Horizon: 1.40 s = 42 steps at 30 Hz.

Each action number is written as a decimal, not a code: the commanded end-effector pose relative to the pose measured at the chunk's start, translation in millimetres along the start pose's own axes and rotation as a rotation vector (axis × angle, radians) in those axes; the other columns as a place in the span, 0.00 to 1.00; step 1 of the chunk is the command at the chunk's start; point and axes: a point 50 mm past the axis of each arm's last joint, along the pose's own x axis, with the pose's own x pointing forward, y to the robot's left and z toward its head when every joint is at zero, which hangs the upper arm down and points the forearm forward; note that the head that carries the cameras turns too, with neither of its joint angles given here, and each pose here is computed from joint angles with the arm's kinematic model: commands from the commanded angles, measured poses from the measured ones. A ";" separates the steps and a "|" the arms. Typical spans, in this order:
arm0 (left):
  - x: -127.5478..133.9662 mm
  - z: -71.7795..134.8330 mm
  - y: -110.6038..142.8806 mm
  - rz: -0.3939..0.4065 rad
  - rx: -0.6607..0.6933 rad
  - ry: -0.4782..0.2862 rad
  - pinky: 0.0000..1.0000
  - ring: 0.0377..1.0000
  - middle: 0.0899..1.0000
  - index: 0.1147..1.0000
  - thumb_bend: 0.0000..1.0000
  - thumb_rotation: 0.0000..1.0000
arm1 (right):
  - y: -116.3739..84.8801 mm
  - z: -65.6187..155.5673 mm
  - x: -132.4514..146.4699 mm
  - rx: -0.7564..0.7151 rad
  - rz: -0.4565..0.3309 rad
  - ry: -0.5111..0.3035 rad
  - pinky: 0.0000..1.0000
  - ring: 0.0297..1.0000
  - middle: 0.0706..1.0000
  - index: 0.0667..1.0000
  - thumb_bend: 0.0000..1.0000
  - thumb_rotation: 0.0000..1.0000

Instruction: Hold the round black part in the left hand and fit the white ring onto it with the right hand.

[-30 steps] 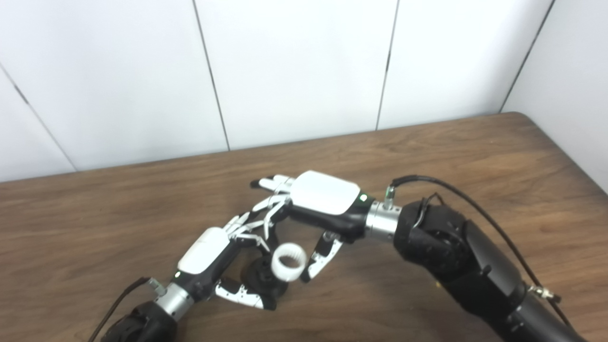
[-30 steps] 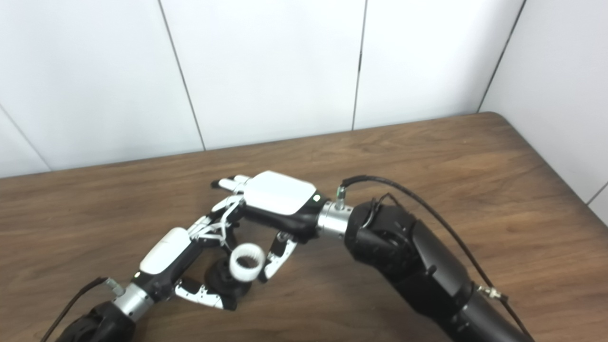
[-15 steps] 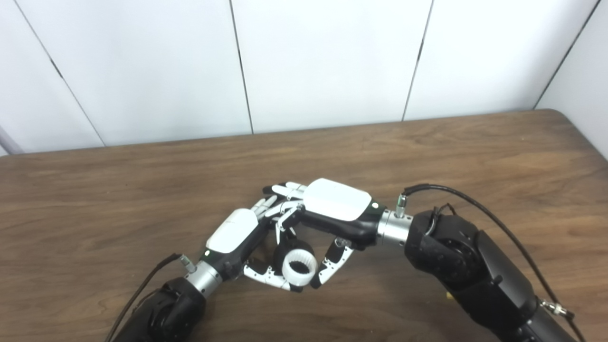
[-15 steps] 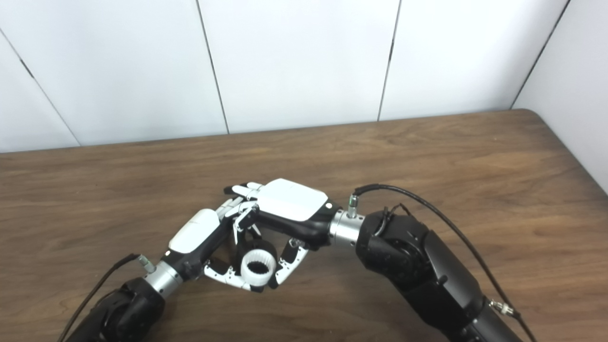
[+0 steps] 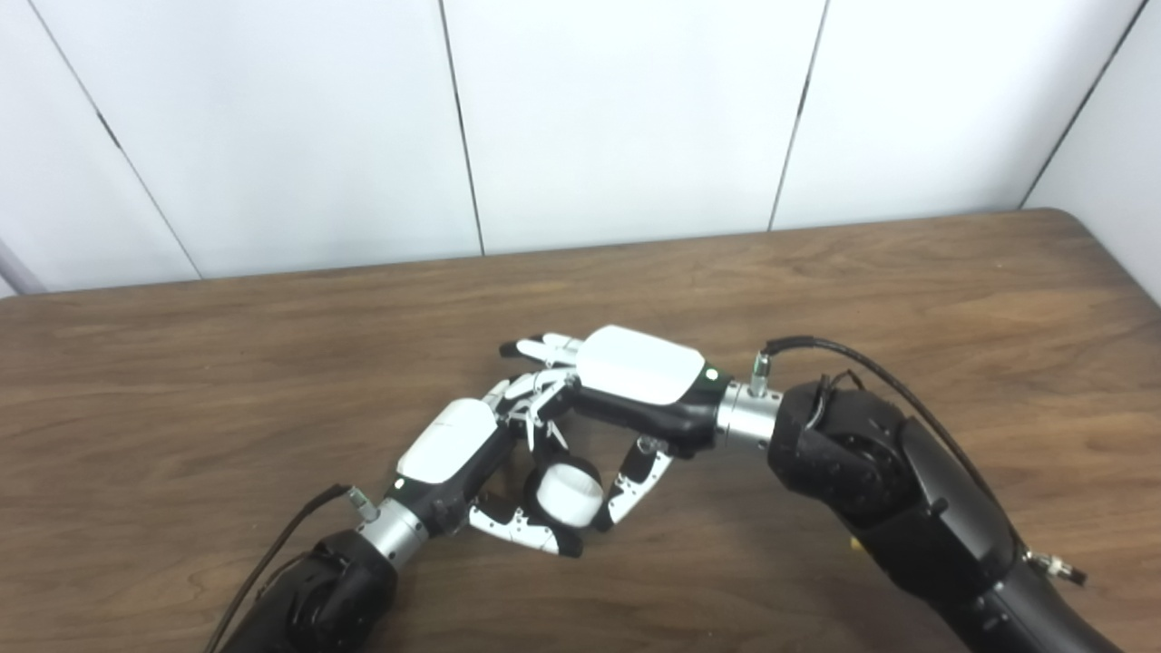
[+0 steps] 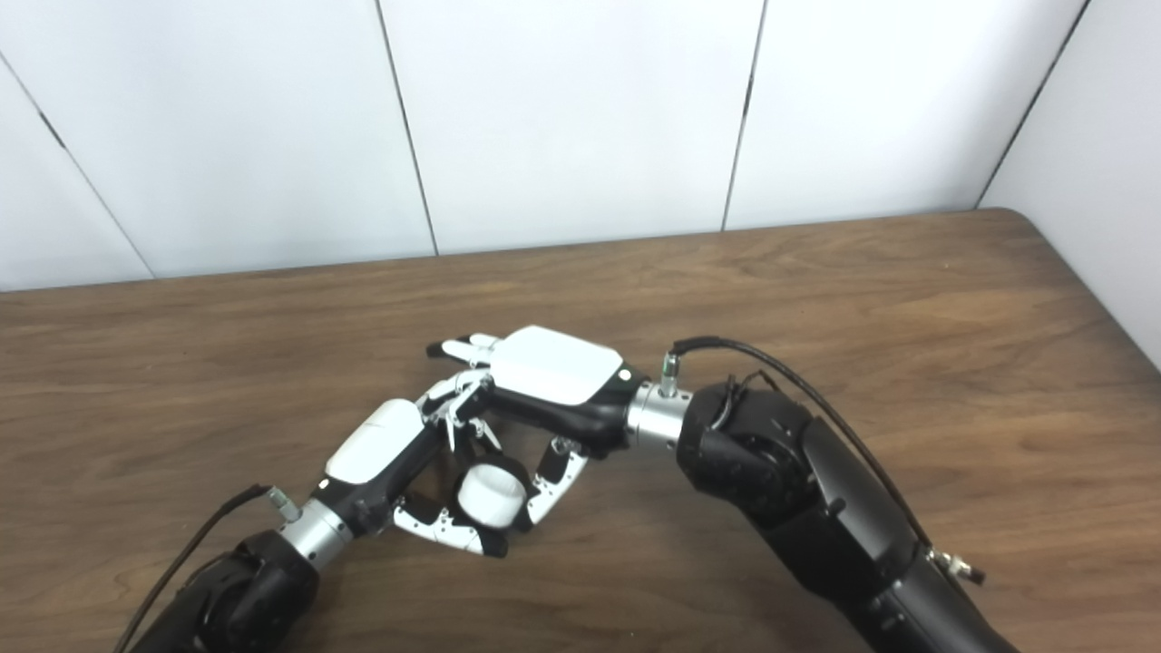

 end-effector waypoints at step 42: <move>-6.8 6.8 -22.2 -0.119 -0.003 0.012 1.00 1.00 0.88 0.42 0.52 0.06 | -44.6 -4.3 4.0 -0.132 -0.015 -0.012 1.00 1.00 0.82 0.45 0.53 0.14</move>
